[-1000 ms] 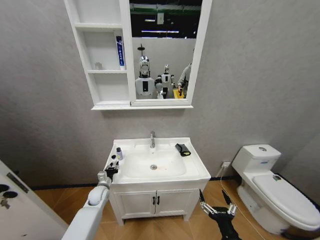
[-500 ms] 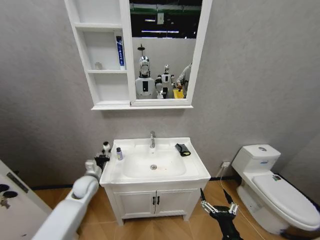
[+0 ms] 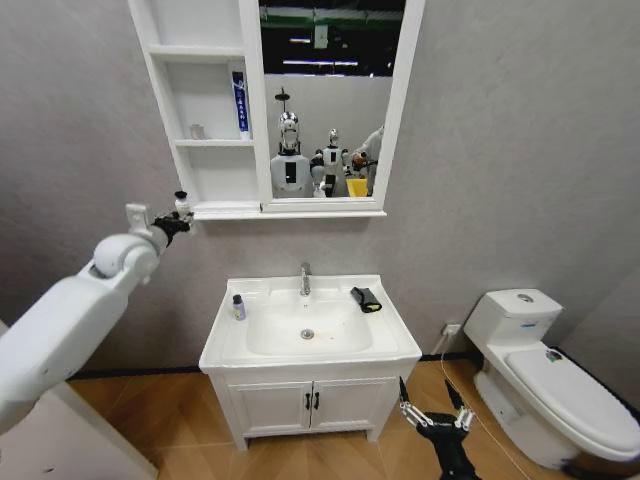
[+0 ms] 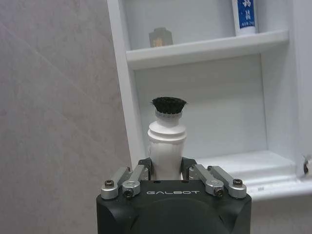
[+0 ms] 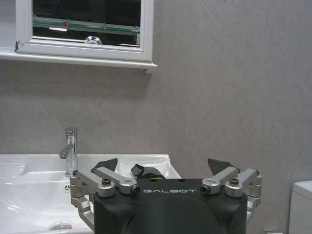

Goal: Move facial cleanser and shampoo from washbasin to cabinet, then wipe washbasin with towel.

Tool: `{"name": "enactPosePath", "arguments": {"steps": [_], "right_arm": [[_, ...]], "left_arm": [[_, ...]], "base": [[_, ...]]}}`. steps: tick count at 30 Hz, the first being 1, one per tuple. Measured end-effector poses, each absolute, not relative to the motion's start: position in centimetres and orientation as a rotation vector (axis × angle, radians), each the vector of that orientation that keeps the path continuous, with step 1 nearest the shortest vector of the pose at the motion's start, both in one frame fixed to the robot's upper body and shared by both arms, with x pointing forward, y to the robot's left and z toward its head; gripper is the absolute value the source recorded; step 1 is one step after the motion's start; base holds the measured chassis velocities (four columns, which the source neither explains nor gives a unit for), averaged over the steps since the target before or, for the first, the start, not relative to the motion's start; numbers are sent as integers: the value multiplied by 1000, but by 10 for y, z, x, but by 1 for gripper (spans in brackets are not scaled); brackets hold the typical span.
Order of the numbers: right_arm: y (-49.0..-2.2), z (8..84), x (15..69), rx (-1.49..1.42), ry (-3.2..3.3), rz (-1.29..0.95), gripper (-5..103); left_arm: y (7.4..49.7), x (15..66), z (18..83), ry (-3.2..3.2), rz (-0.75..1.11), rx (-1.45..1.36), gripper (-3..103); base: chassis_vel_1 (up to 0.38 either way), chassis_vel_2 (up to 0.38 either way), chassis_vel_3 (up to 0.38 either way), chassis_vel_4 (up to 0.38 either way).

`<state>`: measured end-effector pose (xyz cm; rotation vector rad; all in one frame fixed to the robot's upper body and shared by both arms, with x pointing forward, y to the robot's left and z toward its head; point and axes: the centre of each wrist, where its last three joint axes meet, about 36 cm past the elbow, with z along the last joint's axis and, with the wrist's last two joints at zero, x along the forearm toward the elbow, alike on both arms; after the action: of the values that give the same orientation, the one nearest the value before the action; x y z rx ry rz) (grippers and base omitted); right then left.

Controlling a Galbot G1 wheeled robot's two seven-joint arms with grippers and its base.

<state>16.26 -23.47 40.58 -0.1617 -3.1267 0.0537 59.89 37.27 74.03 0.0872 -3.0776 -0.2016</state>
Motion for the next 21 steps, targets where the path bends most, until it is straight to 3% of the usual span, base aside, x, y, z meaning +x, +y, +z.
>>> {"name": "enactPosePath", "arguments": {"steps": [9, 21], "right_arm": [[-236, 407, 163, -185, -3129, 56, 100], [-240, 407, 166, -203, -3136, 52, 100]], "left_arm": [[339, 655, 787, -3003, -36, 77, 31], [316, 705, 782, -2983, -15, 150, 31]], "base": [[0, 0, 0, 0], [0, 0, 0, 0]]}}
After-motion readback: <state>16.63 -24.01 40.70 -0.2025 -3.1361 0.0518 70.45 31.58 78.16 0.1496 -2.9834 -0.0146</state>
